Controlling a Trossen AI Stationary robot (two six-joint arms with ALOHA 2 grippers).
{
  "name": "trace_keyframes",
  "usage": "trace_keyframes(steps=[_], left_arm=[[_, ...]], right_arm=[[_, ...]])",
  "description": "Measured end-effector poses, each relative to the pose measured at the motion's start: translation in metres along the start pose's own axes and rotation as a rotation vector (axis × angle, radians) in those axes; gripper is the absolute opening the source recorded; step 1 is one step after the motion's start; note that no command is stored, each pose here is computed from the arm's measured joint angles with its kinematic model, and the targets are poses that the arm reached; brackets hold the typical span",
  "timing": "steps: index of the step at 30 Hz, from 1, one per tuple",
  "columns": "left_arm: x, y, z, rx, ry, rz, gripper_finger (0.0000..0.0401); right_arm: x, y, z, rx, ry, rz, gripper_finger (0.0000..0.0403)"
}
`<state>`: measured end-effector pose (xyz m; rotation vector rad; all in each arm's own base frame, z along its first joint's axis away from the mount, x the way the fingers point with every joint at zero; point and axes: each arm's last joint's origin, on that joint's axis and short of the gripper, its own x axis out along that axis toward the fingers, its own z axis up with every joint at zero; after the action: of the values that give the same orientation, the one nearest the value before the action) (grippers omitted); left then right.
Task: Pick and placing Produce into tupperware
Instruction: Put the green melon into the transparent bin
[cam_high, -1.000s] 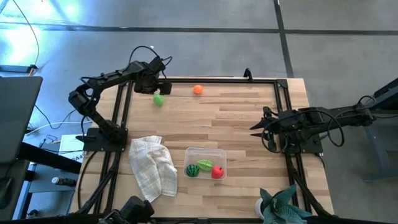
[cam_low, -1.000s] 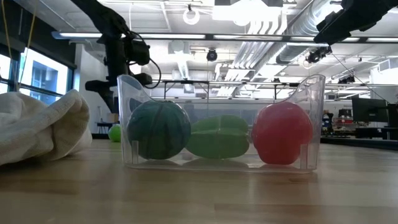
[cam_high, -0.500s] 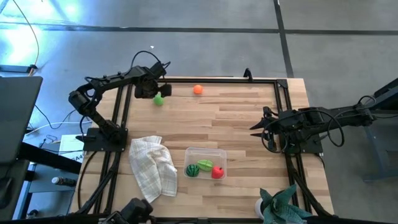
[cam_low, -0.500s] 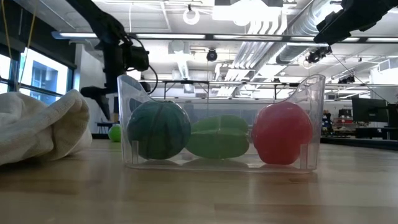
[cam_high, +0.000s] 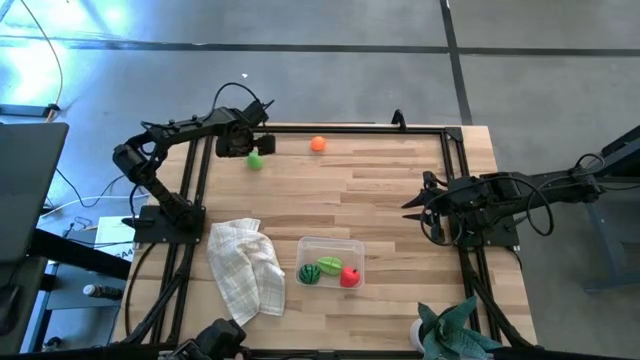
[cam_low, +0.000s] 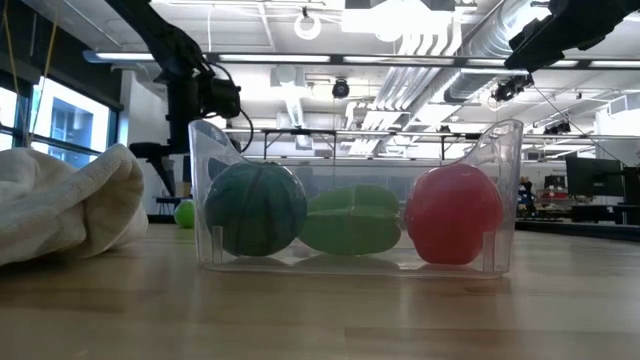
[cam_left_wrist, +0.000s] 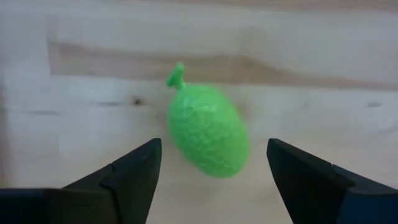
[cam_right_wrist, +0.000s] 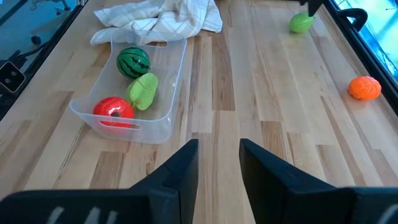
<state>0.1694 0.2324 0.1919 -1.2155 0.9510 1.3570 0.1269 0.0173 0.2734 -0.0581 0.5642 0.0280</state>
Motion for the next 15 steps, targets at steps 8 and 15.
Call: trace_keyframes(steps=[8,15], left_arm=[[0.023,-0.006,-0.001,0.010,0.079,0.012,0.0276],[0.037,-0.008,0.000,0.007,0.111,0.038,0.0276]], right_arm=[[0.000,0.000,0.000,0.000,0.000,0.000,0.0106],[0.000,0.000,0.000,0.000,0.000,0.000,0.0106]])
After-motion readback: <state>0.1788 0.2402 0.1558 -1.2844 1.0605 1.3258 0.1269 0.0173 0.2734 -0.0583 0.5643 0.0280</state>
